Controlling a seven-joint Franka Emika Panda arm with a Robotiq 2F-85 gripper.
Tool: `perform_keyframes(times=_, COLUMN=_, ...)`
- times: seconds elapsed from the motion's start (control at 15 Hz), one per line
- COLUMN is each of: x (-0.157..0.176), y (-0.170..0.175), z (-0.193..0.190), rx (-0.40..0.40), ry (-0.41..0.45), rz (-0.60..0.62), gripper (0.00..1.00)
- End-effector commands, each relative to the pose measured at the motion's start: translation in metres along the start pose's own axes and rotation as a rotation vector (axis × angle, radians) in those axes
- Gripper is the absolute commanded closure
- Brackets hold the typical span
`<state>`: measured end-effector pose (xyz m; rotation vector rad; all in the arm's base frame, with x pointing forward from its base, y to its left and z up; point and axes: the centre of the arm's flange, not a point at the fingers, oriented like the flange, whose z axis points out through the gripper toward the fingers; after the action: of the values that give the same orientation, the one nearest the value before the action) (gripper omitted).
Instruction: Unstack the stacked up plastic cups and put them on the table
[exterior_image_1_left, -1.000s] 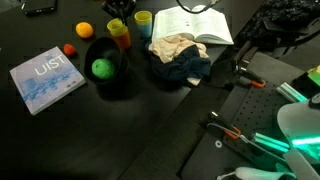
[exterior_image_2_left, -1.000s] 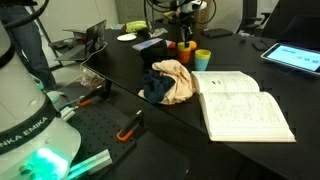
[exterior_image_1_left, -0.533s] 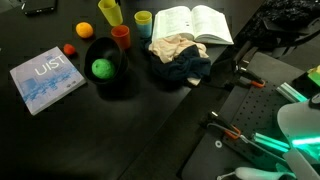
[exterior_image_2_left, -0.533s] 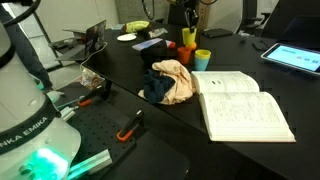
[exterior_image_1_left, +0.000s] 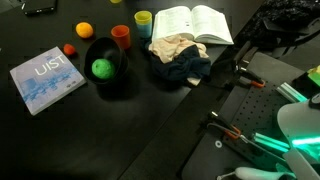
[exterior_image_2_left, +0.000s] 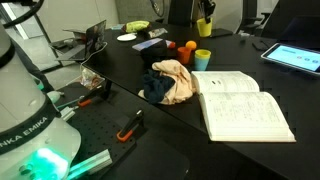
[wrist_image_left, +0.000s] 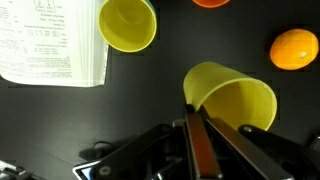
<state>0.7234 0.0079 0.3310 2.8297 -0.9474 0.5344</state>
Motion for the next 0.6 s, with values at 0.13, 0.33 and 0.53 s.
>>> perform_keyframes(times=0.13, x=0.006, y=-0.007, z=0.054, rx=-0.01, ry=0.012, rz=0.007, gripper=0.95)
perform_keyframes(times=0.33, x=0.0, y=-0.005, z=0.086, rx=-0.025, ry=-0.009, rz=0.01, gripper=0.95)
perform_keyframes(times=0.53, x=-0.005, y=-0.001, z=0.111, rx=-0.028, ry=-0.044, rz=0.031, gripper=0.95)
